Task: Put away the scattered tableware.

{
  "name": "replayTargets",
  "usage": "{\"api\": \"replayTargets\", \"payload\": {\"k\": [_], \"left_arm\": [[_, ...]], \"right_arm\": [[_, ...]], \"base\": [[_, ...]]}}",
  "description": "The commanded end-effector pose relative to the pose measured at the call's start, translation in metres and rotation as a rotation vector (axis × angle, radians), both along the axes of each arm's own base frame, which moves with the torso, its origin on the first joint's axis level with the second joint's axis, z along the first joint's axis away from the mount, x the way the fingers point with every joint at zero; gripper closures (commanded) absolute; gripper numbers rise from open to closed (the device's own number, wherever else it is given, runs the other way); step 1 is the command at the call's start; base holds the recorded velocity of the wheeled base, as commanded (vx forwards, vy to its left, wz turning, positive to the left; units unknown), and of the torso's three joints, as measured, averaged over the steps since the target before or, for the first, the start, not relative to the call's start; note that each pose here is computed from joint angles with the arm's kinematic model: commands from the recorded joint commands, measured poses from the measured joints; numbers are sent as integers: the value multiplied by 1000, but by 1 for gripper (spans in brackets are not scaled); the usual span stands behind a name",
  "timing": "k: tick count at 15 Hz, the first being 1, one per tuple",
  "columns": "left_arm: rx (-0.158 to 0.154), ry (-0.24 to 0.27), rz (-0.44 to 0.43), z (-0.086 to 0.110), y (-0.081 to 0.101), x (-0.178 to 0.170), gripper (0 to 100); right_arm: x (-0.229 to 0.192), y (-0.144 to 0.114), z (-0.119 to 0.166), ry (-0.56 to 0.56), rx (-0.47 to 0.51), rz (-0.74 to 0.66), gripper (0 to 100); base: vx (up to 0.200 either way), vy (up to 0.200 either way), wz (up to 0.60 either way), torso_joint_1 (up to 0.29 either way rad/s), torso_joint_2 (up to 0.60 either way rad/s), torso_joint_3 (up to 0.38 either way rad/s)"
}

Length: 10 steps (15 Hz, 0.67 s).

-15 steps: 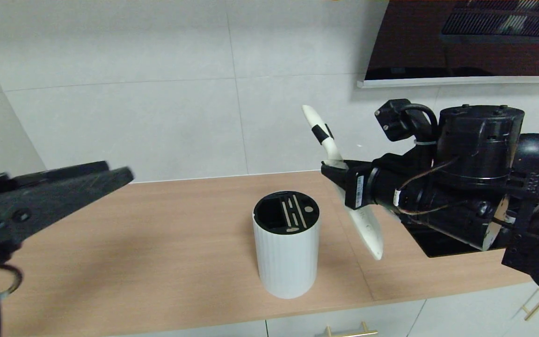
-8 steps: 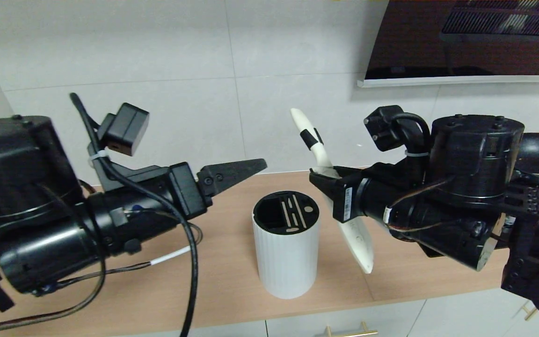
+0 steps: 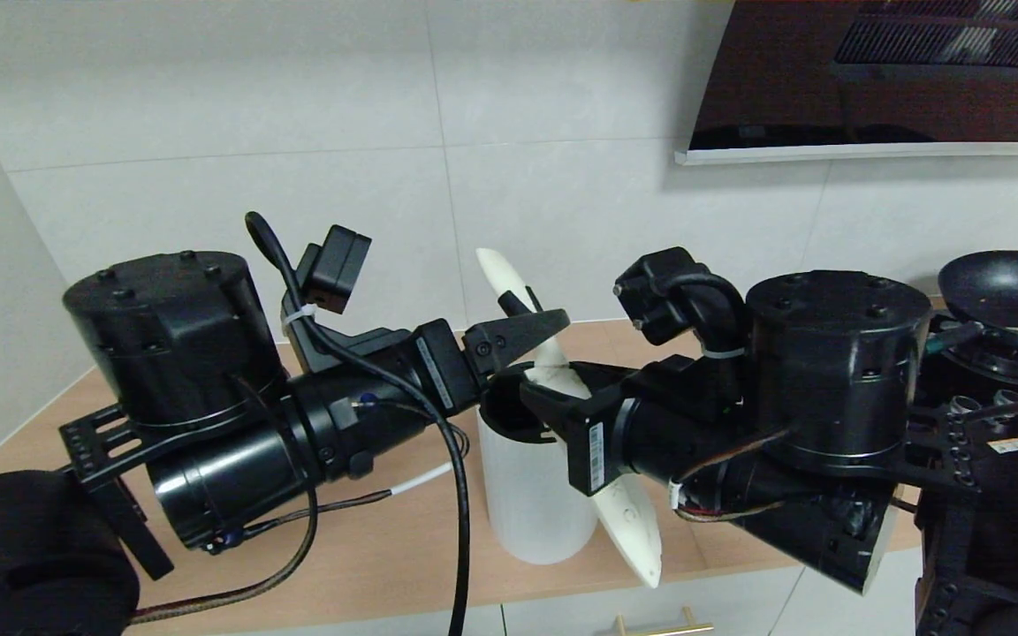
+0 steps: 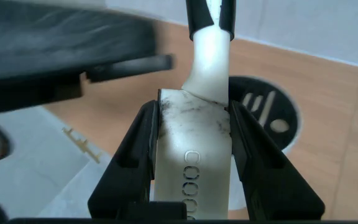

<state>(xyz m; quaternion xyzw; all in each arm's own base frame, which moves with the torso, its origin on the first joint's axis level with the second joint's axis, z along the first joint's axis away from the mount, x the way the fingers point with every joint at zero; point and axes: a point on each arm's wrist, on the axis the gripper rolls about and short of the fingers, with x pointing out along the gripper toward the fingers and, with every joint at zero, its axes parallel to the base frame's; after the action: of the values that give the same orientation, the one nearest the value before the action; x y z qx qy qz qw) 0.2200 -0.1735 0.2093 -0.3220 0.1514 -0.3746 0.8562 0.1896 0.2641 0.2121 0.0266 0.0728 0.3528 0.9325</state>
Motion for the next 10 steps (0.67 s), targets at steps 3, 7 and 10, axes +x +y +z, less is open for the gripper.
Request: {"api": "replayTargets", "payload": {"k": [3, 7, 10], "left_arm": [[-16, -21, 0, 2, -1, 0, 0], [-15, -22, 2, 1, -2, 1, 0], [-15, -25, 2, 0, -2, 1, 0]], "right_arm": [[-3, 3, -3, 6, -8, 14, 100], [-11, 9, -6, 8, 3, 43, 100], [-12, 10, -7, 0, 12, 47, 100]], "base": [[0, 0, 0, 0, 0, 0], [0, 0, 0, 0, 0, 0], [0, 0, 0, 0, 0, 0]]}}
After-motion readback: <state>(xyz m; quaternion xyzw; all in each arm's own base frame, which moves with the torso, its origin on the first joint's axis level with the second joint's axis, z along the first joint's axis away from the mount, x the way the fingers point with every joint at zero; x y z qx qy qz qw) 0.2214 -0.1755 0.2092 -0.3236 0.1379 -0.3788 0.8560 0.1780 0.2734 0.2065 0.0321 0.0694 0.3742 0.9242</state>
